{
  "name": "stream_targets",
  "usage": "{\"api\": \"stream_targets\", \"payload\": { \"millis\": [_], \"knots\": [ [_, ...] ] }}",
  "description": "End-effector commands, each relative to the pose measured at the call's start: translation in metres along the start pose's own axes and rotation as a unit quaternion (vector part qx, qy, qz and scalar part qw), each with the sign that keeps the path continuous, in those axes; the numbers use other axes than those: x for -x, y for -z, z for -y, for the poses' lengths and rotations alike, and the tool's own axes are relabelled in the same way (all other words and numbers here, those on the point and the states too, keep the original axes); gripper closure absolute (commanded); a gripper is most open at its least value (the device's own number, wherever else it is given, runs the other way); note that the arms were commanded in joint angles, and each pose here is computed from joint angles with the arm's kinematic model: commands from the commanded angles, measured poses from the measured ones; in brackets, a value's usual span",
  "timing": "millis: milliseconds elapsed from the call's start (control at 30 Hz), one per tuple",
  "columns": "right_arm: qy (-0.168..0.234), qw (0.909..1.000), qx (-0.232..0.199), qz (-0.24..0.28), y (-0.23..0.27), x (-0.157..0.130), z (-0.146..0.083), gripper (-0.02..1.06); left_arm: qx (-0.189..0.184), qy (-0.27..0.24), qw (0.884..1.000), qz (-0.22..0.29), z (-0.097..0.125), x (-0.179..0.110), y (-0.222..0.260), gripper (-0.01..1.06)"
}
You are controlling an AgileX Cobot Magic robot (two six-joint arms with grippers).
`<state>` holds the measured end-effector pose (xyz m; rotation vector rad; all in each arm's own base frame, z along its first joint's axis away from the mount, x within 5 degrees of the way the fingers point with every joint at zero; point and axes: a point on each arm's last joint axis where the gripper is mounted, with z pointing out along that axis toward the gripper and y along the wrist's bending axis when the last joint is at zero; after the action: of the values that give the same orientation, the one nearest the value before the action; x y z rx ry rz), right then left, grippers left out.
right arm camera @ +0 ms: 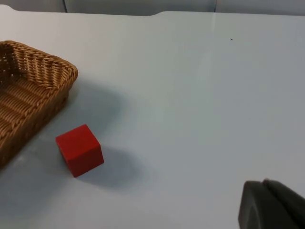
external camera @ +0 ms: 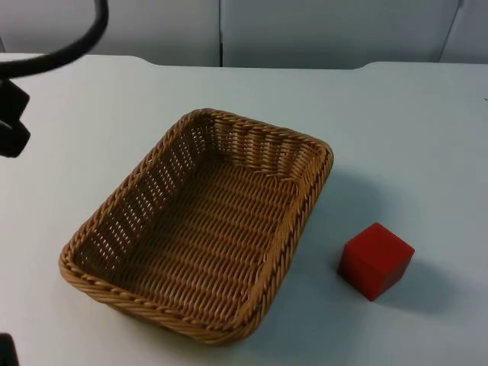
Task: Pick up the basket with the left hand and place the cube into the basket with the right hand.
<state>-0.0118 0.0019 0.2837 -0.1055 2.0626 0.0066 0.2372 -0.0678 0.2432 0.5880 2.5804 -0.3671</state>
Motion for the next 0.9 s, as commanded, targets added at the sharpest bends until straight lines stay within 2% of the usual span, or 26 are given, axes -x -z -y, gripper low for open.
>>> {"api": "stream_targets", "payload": {
  "millis": [0, 133, 167, 233, 267, 400, 433, 467, 500, 867],
  "knots": [
    [0.000, 1.0000, -0.001, 0.001, -0.001, -0.001, 0.000, 1.05, 0.002, 0.002, 1.000, -0.003, -0.002, 0.003, -0.007, 1.04],
    [0.000, 1.0000, -0.001, 0.001, -0.001, -0.001, 0.000, 1.05, -0.007, 0.014, 0.999, -0.047, -0.008, -0.001, -0.030, 1.04],
    [0.000, 1.0000, -0.001, 0.001, -0.001, -0.001, 0.000, 1.05, -0.010, 0.016, 0.998, -0.059, -0.009, -0.003, -0.036, 1.02],
    [0.000, 1.0000, -0.001, 0.001, -0.001, -0.001, 0.000, 1.05, -0.014, 0.022, 0.997, -0.075, -0.011, -0.004, -0.046, 0.91],
    [0.000, 1.0000, -0.001, 0.001, -0.001, -0.001, 0.000, 1.05, -0.014, 0.022, 0.997, -0.075, -0.011, -0.004, -0.046, 0.91],
    [0.000, 1.0000, -0.001, 0.001, -0.001, -0.001, 0.000, 1.05, -0.019, 0.051, 0.995, -0.085, -0.014, -0.006, -0.059, 0.57],
    [0.000, 1.0000, -0.001, 0.001, -0.001, -0.001, 0.000, 1.05, -0.019, 0.051, 0.995, -0.085, -0.014, -0.006, -0.059, 0.57],
    [0.000, 1.0000, -0.001, 0.001, -0.001, -0.001, 0.000, 1.05, -0.017, 0.078, 0.994, -0.081, -0.016, -0.005, -0.065, 0.48],
    [0.000, 1.0000, -0.001, 0.001, -0.001, -0.001, 0.000, 1.05, -0.016, 0.085, 0.993, -0.079, -0.017, -0.004, -0.068, 0.45],
    [0.000, 1.0000, -0.001, 0.001, -0.001, -0.001, 0.000, 1.05, -0.008, 0.120, 0.987, -0.109, -0.028, -0.014, -0.108, 0.45]
  ]
}}
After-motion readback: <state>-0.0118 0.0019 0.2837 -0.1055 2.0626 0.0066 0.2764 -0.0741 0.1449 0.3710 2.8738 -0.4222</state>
